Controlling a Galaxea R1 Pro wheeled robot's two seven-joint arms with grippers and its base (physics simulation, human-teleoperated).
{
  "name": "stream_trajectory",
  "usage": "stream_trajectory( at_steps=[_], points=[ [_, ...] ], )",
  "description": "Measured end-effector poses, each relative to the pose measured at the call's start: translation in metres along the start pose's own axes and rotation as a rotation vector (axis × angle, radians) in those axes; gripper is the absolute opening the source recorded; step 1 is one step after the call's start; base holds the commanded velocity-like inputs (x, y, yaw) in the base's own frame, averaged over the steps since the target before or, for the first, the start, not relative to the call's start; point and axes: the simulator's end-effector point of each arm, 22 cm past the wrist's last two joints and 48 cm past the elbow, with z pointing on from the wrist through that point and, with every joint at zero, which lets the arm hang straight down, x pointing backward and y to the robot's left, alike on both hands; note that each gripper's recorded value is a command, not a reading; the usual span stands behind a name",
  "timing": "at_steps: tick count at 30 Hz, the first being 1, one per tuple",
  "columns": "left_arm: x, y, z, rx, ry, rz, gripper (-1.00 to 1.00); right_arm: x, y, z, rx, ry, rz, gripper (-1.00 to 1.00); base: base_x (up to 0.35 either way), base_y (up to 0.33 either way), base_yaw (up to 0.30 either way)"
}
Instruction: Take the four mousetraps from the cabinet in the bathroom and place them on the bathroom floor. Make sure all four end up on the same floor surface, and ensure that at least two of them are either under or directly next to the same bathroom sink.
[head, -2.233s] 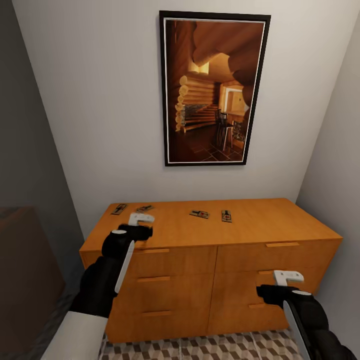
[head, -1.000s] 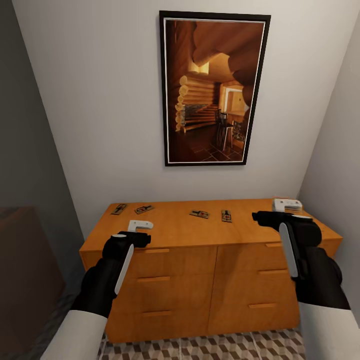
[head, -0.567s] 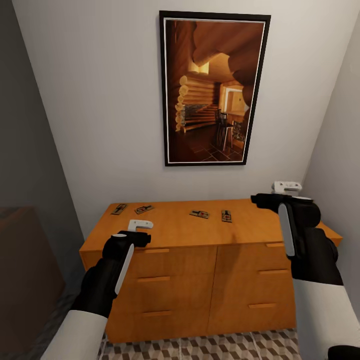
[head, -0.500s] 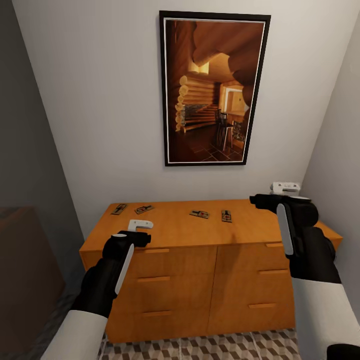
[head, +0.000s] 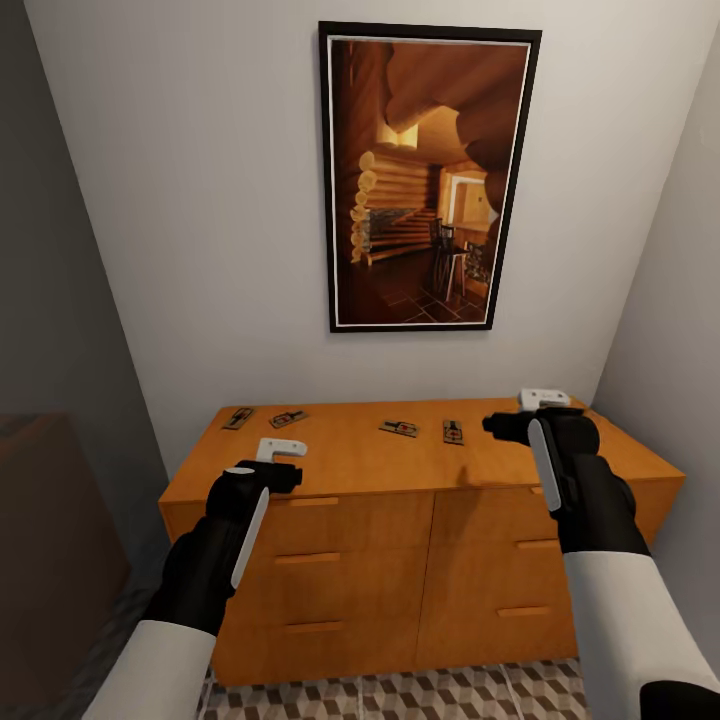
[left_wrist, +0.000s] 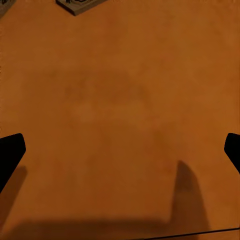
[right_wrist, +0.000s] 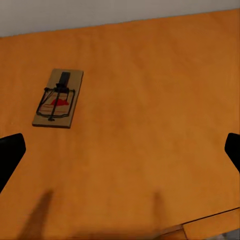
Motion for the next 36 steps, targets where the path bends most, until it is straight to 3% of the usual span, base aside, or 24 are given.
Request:
stream_trajectory(
  at_steps=[5,18,36],
  points=[
    [-0.002,0.001,-0.001,-0.002,-0.005,0.000,1.00,0.004,0.005,0.002,-0.006,0.011,-0.009,1.00,0.038,0.000,0.000],
    [-0.019,0.007,-0.010,-0.010,-0.052,-0.010,1.00,0.007,0.035,0.001,-0.032,0.011,-0.097,1.00,0.152,0.000,0.000],
    [-0.027,0.008,-0.014,-0.010,-0.071,-0.015,1.00,0.010,0.051,0.000,-0.060,0.017,-0.102,1.00,0.057,0.000,0.000]
  ],
)
